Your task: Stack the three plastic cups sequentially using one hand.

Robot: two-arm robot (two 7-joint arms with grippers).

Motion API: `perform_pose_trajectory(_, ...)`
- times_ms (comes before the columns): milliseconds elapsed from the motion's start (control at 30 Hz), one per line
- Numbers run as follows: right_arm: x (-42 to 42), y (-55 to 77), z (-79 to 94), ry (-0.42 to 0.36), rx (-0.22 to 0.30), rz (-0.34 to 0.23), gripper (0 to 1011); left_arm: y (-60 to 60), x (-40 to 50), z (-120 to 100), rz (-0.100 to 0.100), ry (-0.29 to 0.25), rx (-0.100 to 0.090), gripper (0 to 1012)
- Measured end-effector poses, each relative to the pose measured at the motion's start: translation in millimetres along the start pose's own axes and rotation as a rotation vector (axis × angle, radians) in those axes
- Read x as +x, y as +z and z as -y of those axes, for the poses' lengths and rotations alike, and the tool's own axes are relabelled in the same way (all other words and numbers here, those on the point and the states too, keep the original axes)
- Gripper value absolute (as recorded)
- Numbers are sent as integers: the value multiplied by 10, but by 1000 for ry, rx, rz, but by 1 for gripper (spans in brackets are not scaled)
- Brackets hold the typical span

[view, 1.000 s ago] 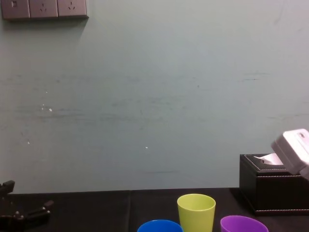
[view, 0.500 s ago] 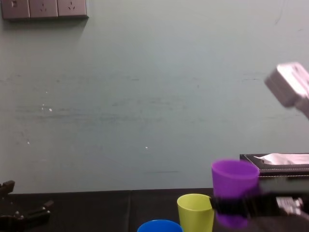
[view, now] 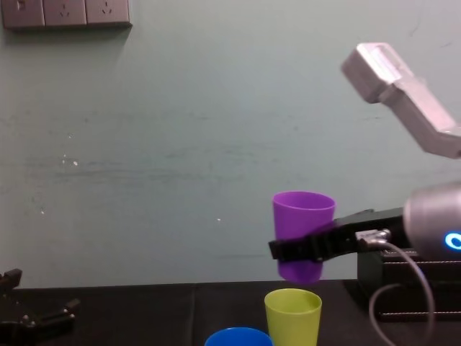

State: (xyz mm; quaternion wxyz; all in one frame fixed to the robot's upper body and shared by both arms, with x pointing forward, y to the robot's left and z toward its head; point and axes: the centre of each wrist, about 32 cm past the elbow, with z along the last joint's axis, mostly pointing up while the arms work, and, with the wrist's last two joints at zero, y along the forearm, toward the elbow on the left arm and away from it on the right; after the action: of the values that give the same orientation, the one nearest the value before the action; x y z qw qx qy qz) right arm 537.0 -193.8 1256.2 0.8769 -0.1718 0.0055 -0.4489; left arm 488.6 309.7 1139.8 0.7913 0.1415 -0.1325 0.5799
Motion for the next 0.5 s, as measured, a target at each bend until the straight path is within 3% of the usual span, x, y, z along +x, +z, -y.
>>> perform_pose_trajectory(233,19,29,-222,19,-29,-1,710,0,0,0,0,0,0,1000)
perform_pose_trajectory(500,46,8,-337,15,-52,-5,710,0,0,0,0,0,0,1000)
